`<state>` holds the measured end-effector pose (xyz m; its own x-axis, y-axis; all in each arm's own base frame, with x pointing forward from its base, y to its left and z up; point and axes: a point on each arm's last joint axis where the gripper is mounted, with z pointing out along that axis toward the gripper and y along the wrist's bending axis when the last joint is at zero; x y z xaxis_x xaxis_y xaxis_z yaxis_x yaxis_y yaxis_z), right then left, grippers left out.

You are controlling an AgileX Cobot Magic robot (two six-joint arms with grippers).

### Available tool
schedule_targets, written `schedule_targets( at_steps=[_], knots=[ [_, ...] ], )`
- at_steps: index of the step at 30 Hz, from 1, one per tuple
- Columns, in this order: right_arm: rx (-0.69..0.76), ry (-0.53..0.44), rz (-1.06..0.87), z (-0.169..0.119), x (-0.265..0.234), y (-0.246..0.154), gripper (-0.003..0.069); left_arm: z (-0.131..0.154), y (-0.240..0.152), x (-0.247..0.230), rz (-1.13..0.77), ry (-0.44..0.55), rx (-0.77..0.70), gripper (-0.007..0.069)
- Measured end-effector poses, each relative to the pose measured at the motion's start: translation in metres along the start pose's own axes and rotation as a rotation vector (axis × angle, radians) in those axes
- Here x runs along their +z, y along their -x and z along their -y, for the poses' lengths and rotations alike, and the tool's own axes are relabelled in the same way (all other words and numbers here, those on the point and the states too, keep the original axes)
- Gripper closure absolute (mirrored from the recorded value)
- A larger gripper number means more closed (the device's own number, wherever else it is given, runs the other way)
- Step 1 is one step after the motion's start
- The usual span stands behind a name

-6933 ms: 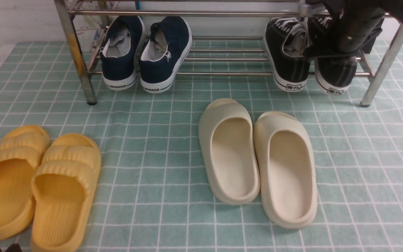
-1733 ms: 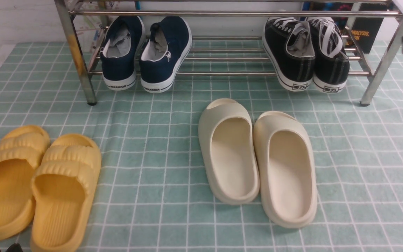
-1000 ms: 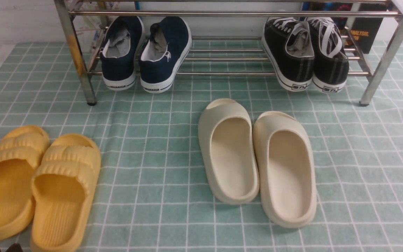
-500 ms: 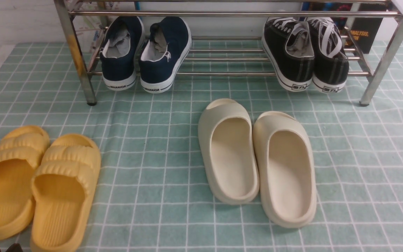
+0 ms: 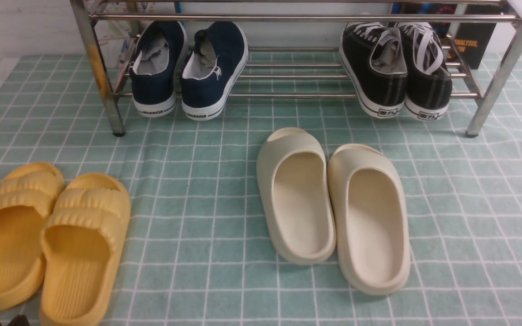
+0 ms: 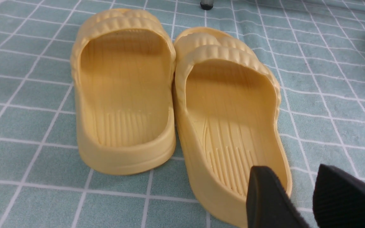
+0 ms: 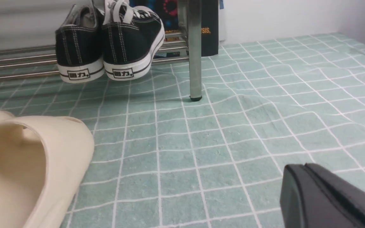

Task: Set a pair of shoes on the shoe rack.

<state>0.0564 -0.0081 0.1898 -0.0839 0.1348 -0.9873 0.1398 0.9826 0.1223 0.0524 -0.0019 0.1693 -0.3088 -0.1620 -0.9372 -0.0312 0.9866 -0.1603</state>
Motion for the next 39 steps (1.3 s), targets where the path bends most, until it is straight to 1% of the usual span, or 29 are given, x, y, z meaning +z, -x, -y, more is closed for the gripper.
schedule_targets(
  at_steps=[7,13,22,28,39],
  knots=[
    [-0.017,-0.033,-0.117,0.003,-0.001,-0.011,0.0664,0.0,0.0,0.0,-0.002,0.0,0.0,0.0386],
    [-0.083,0.008,-0.153,0.0,-0.002,-0.014,0.0664,0.0,0.0,0.0,-0.002,0.0,0.0,0.0386],
    [-0.088,0.023,-0.183,-0.001,-0.002,-0.016,0.0664,0.0,0.0,0.0,-0.002,0.0,0.0,0.0386],
    [-0.1,0.061,-0.196,-0.003,-0.003,-0.017,0.0664,0.0,0.0,0.0,-0.002,0.0,0.0,0.0386],
    [-0.112,0.057,-0.202,-0.002,-0.003,-0.017,0.0664,0.0,0.0,0.0,-0.002,0.0,0.0,0.0386]
  ],
)
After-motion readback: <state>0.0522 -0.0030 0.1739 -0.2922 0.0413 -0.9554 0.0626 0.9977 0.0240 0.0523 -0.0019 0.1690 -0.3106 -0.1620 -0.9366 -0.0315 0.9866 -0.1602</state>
